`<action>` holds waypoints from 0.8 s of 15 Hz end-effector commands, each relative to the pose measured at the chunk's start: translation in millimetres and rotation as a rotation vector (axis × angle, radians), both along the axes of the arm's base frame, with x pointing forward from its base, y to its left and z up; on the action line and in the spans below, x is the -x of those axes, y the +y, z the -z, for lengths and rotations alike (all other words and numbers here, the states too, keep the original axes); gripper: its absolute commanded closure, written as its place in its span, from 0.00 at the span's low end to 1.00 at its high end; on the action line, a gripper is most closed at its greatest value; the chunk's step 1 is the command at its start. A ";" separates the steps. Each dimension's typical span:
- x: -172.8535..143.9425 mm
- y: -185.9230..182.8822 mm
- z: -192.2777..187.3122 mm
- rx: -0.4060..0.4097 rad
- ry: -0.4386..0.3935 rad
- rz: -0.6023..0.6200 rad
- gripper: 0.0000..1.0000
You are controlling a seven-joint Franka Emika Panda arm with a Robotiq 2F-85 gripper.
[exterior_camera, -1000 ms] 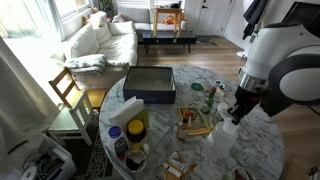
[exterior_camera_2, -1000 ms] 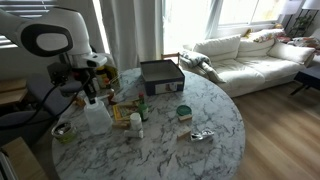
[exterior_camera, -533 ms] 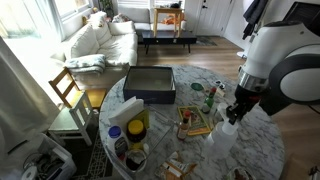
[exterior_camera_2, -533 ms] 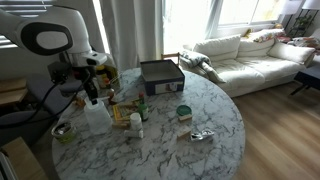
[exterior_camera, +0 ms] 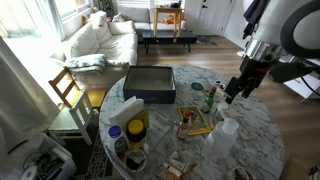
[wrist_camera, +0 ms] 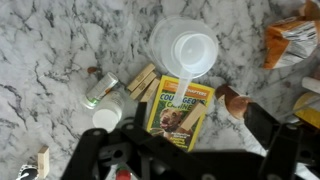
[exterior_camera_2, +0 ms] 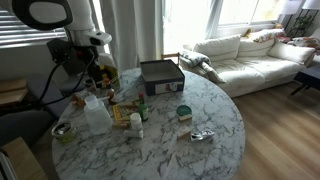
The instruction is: Pick up the clear cup and place it upside down on the table, pick up the clear measuring spoon and put it on top of the clear cup
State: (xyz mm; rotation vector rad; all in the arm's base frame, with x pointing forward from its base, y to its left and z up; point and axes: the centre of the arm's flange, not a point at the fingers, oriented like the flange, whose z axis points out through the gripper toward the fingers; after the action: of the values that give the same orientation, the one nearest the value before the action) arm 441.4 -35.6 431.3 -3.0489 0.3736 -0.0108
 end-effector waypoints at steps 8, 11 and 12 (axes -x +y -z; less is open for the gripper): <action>-7.0 -24.2 -104.4 -0.260 0.080 -0.084 0.00; -5.9 -22.8 -121.9 -0.276 0.070 -0.116 0.00; -5.7 -22.9 -126.5 -0.273 0.061 -0.123 0.00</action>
State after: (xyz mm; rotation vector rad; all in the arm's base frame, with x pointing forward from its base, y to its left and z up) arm 444.9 -54.9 544.4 -2.8284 0.2168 0.1178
